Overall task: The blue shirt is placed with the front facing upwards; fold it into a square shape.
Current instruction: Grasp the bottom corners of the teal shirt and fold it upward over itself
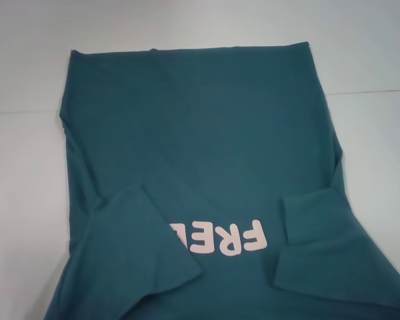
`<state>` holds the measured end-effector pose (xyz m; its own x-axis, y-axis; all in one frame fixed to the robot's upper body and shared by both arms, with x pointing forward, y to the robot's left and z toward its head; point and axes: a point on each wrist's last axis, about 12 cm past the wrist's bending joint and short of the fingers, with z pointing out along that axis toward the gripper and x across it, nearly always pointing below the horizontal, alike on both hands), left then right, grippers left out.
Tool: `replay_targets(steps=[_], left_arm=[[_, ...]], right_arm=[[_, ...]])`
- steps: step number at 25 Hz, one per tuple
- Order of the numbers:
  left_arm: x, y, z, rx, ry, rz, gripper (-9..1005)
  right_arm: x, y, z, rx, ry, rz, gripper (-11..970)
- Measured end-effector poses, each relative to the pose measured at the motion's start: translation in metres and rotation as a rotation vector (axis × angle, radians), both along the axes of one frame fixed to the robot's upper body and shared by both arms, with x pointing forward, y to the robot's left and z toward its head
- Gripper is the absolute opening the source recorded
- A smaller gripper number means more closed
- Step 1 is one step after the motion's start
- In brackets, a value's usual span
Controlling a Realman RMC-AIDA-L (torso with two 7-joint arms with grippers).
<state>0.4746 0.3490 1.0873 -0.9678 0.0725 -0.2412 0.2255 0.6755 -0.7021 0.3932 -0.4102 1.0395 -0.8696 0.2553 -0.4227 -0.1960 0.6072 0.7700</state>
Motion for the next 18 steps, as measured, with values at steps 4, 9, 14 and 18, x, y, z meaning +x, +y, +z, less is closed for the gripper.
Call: replay_targets(steps=[4,9,14,18], left_arm=[[-0.005,0.000,-0.001,-0.012,0.011,-0.011,28],[-0.008,-0.001,0.000,-0.024,0.020,-0.020,28],[-0.009,-0.001,0.000,-0.029,0.024,-0.021,28],[-0.005,-0.001,0.001,-0.033,0.008,-0.017,28]], right_arm=[[-0.007,-0.005,0.002,0.005,-0.008,-0.014,37],[-0.014,-0.009,0.002,0.006,-0.005,-0.028,36],[-0.016,-0.013,0.003,0.003,-0.010,-0.048,36],[-0.007,-0.014,0.007,0.005,-0.032,-0.054,36]])
